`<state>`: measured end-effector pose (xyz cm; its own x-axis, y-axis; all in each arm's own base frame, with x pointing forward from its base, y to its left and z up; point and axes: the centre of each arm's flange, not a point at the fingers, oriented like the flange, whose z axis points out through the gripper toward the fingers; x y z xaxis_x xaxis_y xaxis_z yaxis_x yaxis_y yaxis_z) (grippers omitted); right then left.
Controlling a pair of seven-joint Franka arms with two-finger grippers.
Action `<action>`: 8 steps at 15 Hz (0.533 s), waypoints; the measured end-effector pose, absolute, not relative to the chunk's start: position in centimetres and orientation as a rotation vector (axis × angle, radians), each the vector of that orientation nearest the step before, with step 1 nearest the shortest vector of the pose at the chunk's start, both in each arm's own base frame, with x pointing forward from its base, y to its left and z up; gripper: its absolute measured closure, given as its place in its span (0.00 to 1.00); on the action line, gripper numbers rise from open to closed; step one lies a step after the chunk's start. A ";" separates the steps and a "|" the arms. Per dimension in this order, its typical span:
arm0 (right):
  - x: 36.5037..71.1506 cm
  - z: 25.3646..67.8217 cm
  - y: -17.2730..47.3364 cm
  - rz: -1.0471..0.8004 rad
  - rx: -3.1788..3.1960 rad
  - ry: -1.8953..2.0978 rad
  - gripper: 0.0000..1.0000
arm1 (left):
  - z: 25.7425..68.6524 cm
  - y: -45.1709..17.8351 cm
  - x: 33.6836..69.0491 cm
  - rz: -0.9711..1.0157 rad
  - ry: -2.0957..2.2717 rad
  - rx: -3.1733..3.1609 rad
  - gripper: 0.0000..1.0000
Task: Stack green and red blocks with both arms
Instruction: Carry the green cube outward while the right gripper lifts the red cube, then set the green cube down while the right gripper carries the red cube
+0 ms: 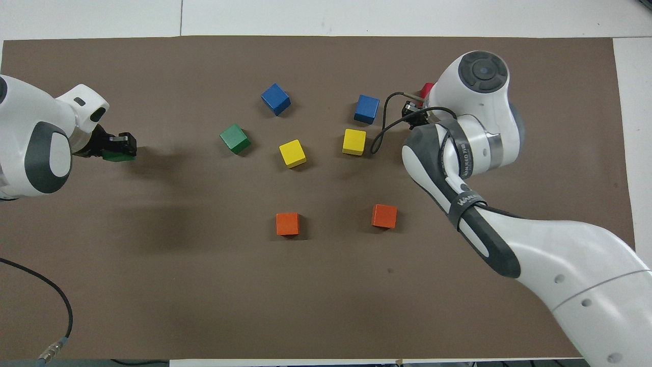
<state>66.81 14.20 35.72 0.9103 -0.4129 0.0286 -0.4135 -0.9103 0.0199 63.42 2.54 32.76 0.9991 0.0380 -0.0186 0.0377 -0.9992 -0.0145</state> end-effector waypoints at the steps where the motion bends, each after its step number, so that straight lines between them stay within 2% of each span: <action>1: 66.3 38.1 11.4 0.029 3.060 -0.568 0.46 | 32.3 2.6 63.4 0.037 -0.053 -3.121 0.45; 2: 65.5 40.1 8.0 0.027 3.073 -0.494 0.46 | 32.1 2.8 63.4 0.042 -0.052 -3.118 0.45; 4: 63.8 41.4 1.2 0.023 3.088 -0.390 0.46 | 31.7 3.2 63.3 0.053 -0.056 -3.117 0.45; 6: 62.3 39.6 -3.9 0.082 3.101 -0.285 0.46 | 31.1 3.3 63.0 0.055 -0.056 -3.117 0.45; 8: 60.8 35.7 -6.7 0.201 3.098 -0.215 0.46 | 30.4 3.3 62.7 0.047 -0.054 -3.118 0.45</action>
